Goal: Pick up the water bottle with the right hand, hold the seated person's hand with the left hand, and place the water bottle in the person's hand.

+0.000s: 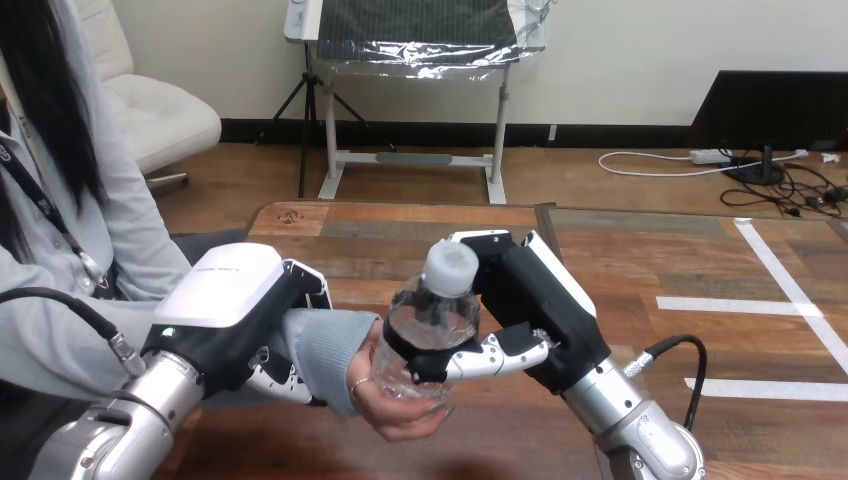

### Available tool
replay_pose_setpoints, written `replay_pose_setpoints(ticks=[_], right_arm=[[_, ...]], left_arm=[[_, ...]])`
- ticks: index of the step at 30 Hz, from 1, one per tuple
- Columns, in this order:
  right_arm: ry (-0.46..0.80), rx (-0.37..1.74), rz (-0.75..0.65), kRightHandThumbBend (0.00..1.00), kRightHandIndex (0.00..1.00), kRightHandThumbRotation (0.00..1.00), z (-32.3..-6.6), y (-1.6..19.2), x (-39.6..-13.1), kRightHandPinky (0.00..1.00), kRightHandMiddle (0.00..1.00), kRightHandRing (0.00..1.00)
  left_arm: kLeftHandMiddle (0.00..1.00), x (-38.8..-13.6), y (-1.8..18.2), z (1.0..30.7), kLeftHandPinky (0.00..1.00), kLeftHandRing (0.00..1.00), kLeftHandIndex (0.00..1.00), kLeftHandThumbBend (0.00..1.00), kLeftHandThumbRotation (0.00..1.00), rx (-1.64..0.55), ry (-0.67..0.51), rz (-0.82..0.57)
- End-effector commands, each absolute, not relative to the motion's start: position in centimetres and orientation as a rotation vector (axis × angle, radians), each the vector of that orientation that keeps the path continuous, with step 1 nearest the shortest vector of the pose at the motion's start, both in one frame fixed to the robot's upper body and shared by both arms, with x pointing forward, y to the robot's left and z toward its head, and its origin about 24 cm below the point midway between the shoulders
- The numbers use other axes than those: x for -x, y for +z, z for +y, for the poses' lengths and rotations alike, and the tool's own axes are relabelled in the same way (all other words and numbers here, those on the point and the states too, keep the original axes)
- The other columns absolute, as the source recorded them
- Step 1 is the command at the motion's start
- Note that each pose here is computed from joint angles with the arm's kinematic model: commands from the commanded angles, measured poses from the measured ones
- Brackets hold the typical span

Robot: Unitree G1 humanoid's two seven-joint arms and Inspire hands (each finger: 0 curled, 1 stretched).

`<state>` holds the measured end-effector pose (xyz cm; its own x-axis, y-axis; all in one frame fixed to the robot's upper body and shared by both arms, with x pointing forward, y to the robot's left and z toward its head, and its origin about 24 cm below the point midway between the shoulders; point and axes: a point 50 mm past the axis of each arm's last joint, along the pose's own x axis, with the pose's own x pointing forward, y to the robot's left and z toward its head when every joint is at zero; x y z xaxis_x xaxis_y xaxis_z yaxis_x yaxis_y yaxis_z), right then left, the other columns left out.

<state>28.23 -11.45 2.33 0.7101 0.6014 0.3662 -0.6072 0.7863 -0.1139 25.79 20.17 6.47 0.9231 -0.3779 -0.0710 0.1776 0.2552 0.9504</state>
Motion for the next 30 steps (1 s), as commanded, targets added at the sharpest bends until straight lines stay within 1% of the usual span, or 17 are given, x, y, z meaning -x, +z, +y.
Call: replay_pose_setpoints(ticks=[1,5,8,9,11,15,17,20,28,30], right_arm=[[0.713,-0.050,-0.480,0.82,0.41,0.00,-10.1,4.4,-29.4,0.27,0.40,0.34],[0.714,-0.039,-0.480,0.87,0.49,0.00,-10.3,4.4,-29.4,0.36,0.47,0.42],[0.709,-0.018,-0.476,0.90,0.55,0.04,-10.5,4.4,-29.4,0.45,0.53,0.50],[0.707,-0.010,-0.472,0.92,0.61,0.09,-10.5,4.4,-29.5,0.51,0.58,0.55],[0.699,0.012,-0.468,0.94,0.64,0.13,-10.8,4.4,-29.5,0.55,0.61,0.59],[0.681,0.046,-0.469,0.98,0.74,0.26,-11.1,4.5,-29.5,0.64,0.70,0.69],[0.670,0.060,-0.471,0.99,0.77,0.31,-11.2,4.5,-29.5,0.68,0.73,0.73],[0.653,0.079,-0.472,1.00,0.83,0.40,-11.4,4.6,-29.5,0.75,0.77,0.79],[0.626,0.104,-0.464,1.00,0.92,0.56,-12.0,4.6,-29.6,0.89,0.85,0.88],[0.619,0.108,-0.463,1.00,0.93,0.58,-12.2,4.6,-29.6,0.90,0.86,0.89]], left_arm=[[0.43,-26.9,10.9,18.6,0.35,0.38,0.45,0.88,0.00,-1.202,-0.296,-0.393],[0.47,-26.8,10.8,18.7,0.39,0.42,0.50,0.91,0.00,-1.205,-0.295,-0.399],[0.52,-26.6,10.7,18.9,0.43,0.46,0.55,0.93,0.02,-1.212,-0.292,-0.401],[0.56,-26.6,10.6,18.9,0.45,0.50,0.58,0.95,0.04,-1.214,-0.293,-0.398],[0.58,-26.5,10.5,19.0,0.47,0.52,0.61,0.96,0.05,-1.218,-0.293,-0.391],[0.65,-26.4,10.4,19.2,0.51,0.57,0.68,0.98,0.10,-1.219,-0.298,-0.382],[0.67,-26.4,10.3,19.2,0.53,0.60,0.71,0.99,0.12,-1.221,-0.302,-0.376],[0.73,-26.3,10.1,19.4,0.58,0.66,0.77,1.00,0.16,-1.232,-0.306,-0.369],[0.84,-25.9,9.8,19.6,0.75,0.80,0.88,1.00,0.30,-1.253,-0.301,-0.349],[0.86,-25.8,9.6,19.7,0.77,0.82,0.90,1.00,0.32,-1.252,-0.302,-0.339]])
